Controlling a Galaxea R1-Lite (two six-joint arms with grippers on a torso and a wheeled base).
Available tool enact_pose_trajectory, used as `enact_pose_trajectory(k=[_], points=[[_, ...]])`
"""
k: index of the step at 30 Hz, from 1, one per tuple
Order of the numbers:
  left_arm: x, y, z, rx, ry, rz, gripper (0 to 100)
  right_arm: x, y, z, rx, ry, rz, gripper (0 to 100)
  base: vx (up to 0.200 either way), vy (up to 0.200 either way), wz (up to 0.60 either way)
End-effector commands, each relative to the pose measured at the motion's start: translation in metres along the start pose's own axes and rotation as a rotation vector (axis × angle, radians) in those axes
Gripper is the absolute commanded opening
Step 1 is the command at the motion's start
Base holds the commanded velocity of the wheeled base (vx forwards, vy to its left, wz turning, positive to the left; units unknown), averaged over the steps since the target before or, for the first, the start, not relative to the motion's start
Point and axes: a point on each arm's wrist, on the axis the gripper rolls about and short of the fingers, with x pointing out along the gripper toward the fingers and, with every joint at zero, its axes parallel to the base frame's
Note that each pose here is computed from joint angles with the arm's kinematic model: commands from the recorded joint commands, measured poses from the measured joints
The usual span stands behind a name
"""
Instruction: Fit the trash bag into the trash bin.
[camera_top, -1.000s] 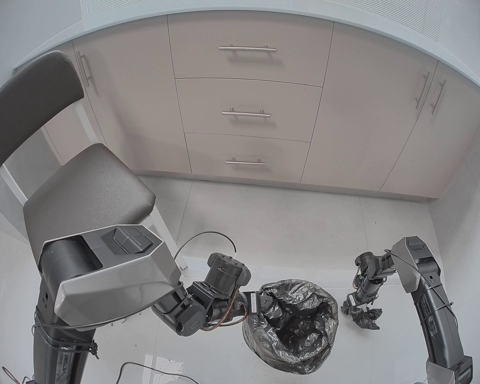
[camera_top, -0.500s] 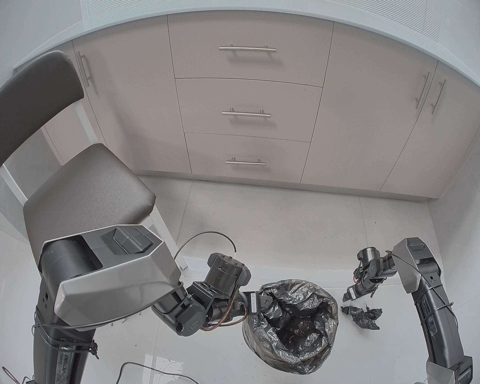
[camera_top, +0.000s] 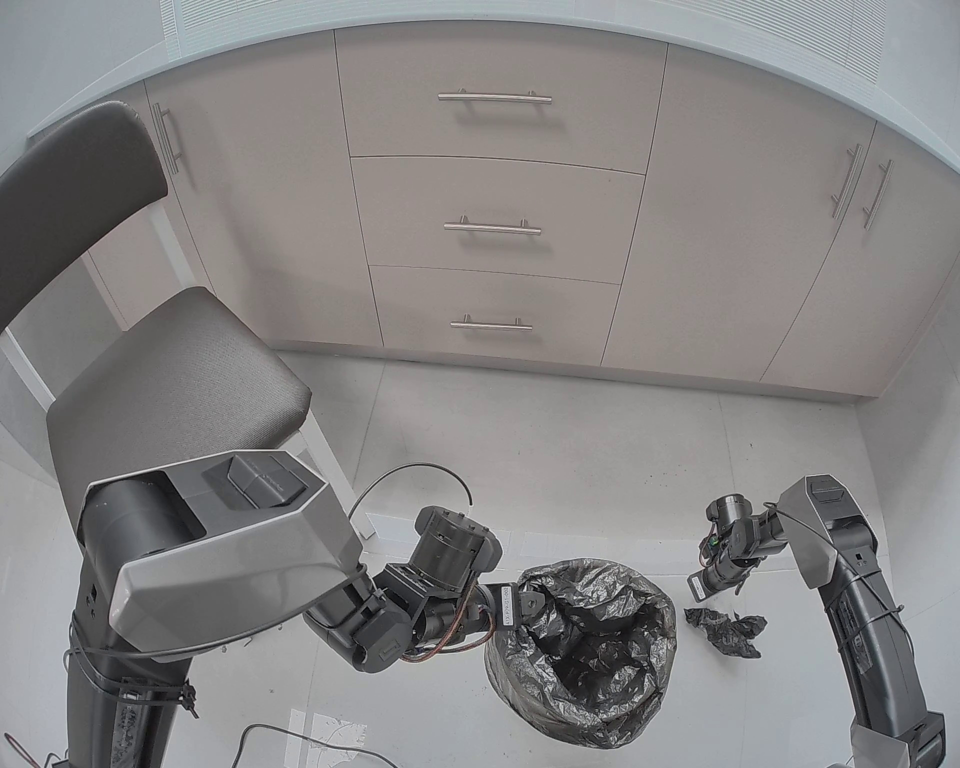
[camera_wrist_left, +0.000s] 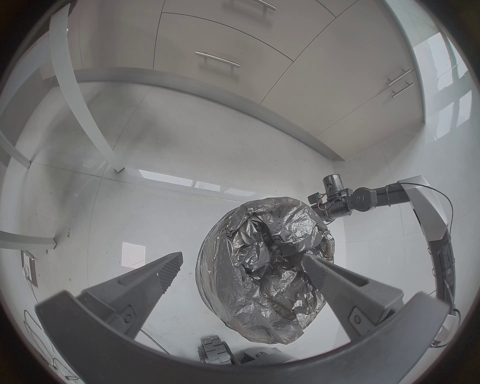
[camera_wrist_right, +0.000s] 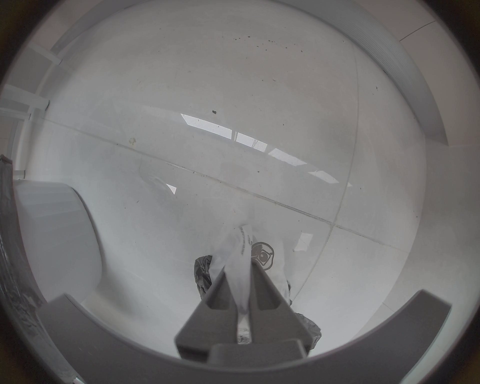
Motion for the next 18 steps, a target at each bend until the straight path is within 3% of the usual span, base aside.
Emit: enact_pose_trajectory(k=[1,10,15,16,18], points=[[0.001,0.0,0.0,0.0,0.0,0.0,100,0.001,0.0,-0.001,0.001,0.005,-0.009,0,0.0,0.0,0.0],[0.001,0.0,0.0,0.0,-0.002,0.0,100,0.0,0.006,-0.002,-0.012,0.046,-0.054,0,0.0,0.0,0.0],[0.001,0.0,0.0,0.0,-0.015,-0.008,100,-0.006,0.023,-0.022,-0.058,0.276,0.006,0,0.0,0.0,0.0],[0.001,0.0,0.0,0.0,-0.015,-0.008,100,-0.006,0.023,-0.022,-0.058,0.276,0.006,0,0.0,0.0,0.0],[0.0,0.0,0.0,0.002,-0.019,-0.013,100,-0.016,0.034,-0.035,-0.103,0.441,0.055,0,0.0,0.0,0.0]])
